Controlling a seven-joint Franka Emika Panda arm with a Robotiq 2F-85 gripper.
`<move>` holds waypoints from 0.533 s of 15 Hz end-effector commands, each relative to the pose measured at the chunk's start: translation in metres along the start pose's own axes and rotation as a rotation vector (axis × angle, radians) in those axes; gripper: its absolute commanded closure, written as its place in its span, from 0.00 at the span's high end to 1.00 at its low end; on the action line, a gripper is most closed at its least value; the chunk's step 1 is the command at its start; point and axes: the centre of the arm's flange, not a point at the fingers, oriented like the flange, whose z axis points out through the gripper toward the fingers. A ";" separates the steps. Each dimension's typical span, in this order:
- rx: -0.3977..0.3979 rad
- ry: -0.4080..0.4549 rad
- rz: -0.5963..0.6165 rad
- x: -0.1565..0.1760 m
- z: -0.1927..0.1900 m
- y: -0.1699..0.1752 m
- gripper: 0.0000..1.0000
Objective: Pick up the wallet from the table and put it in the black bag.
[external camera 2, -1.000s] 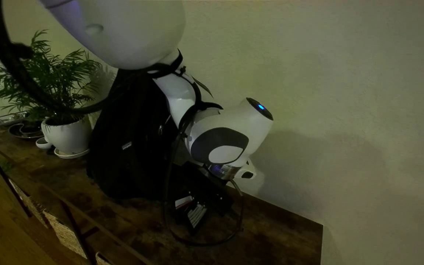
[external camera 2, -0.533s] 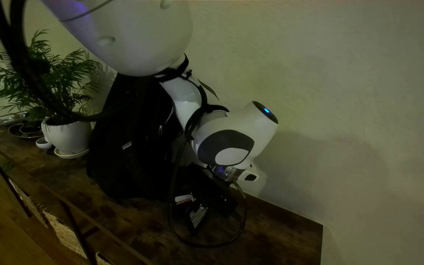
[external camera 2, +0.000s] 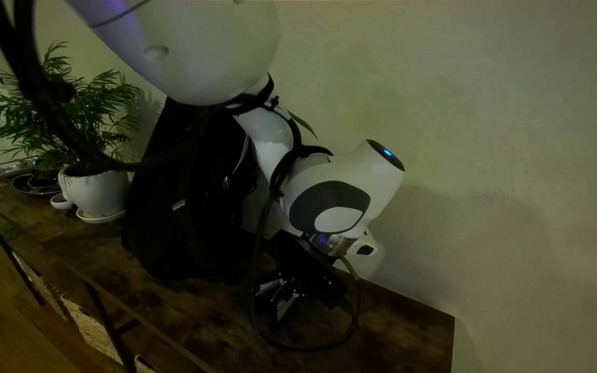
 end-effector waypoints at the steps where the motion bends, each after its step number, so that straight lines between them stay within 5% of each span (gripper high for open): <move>1: -0.021 0.002 -0.017 -0.003 -0.009 -0.005 0.44; 8: -0.062 0.033 -0.093 -0.005 -0.023 -0.035 0.89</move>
